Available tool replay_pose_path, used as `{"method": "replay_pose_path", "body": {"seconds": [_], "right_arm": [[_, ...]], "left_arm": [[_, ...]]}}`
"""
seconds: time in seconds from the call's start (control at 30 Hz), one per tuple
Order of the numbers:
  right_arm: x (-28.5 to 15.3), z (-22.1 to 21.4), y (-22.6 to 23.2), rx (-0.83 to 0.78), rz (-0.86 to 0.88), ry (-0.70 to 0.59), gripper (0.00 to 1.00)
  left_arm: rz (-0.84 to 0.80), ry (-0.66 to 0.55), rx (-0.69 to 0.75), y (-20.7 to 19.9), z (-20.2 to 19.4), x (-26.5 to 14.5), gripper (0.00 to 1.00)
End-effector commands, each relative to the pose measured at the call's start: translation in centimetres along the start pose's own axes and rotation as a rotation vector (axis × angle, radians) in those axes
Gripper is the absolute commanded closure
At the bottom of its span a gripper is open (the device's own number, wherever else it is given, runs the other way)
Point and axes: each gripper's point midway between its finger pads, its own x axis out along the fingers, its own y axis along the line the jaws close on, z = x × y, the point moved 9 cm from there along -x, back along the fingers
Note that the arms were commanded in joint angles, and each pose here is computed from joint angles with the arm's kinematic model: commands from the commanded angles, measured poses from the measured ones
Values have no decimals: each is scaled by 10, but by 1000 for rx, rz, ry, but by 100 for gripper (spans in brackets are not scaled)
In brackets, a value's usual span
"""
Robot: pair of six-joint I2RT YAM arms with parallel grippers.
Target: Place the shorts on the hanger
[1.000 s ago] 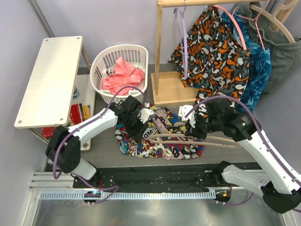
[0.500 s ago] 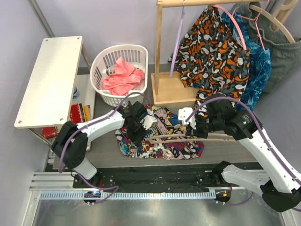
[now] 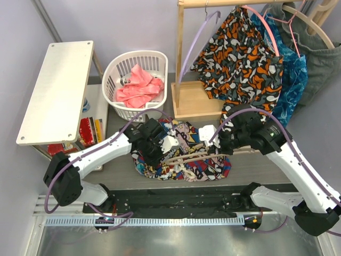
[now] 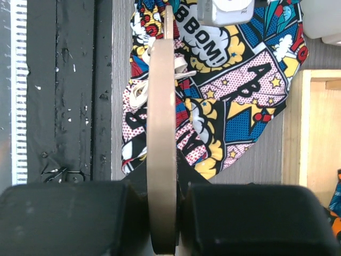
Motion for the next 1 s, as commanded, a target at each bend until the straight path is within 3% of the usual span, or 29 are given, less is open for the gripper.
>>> {"method": "replay_pose_path", "body": {"seconds": [0.0, 0.33, 0.73, 0.87, 0.97], "right_arm": [[-7, 18, -10, -129, -29, -80, 99], [5, 9, -7, -208, 62, -52, 99], [18, -3, 21, -183, 186, -9, 99], [20, -3, 26, -133, 170, -17, 99], [11, 1, 23, -133, 88, -26, 99]], "left_arm": [[-13, 1, 56, -4, 1, -5, 100], [-19, -28, 44, -3, 13, -6, 100], [-9, -87, 33, 1, 30, -15, 100], [60, -244, 90, 0, 41, -35, 100], [141, -408, 244, -17, 39, -65, 100]]}}
